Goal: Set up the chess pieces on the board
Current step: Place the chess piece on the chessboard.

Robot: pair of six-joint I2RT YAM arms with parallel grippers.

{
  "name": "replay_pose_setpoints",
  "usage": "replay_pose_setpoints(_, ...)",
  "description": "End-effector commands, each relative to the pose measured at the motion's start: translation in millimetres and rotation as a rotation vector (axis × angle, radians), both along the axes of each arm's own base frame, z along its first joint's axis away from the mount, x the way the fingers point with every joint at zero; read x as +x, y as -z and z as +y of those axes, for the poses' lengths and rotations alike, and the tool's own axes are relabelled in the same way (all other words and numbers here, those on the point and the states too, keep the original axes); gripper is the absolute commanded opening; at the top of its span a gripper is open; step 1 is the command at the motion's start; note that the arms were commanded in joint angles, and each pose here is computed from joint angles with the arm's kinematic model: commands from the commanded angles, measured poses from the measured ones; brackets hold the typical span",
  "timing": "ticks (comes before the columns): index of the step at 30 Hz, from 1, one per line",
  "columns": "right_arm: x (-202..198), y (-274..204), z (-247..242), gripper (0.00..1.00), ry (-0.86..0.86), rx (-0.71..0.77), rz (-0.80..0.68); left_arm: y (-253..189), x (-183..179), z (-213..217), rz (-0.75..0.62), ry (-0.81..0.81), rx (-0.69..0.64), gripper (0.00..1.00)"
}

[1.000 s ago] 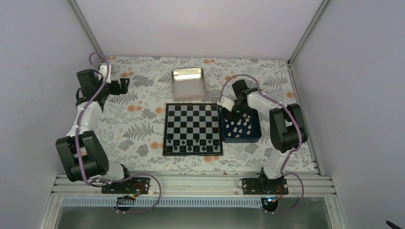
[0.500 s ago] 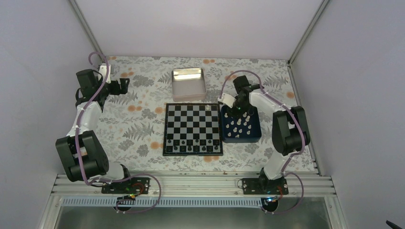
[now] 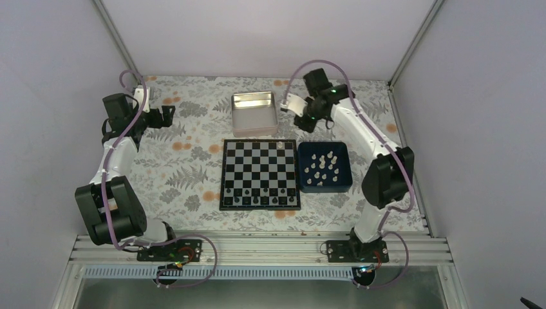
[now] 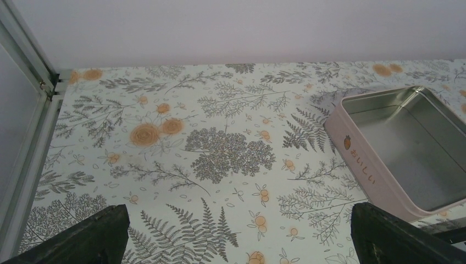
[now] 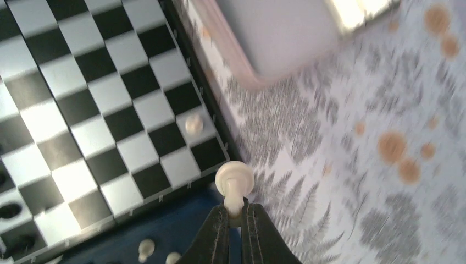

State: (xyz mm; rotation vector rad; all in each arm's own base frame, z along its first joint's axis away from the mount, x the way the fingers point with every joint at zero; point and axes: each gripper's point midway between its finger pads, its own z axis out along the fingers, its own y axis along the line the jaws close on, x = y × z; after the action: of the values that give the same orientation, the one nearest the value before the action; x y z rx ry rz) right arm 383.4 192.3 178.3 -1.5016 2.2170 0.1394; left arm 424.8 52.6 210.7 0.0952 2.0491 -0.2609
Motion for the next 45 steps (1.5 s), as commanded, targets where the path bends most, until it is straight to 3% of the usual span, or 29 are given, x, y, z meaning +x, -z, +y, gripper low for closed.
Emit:
replay_pose_setpoints(1,2,2,47,0.04,-0.104,-0.022,0.021,-13,-1,2,-0.032,0.004,0.012,1.0)
replay_pose_setpoints(9,11,28,121,0.04,-0.239,-0.015,0.058,-11,-2,2,-0.028,0.0,0.019,1.0)
replay_pose_setpoints(19,-1,85,171,0.04,-0.327,-0.064,0.093,-10,-2,4,-0.028,-0.005,0.023,1.0)
replay_pose_setpoints(45,9,107,212,0.07,-0.358,-0.028,0.041,-10,-2,4,-0.032,-0.004,0.023,1.0)
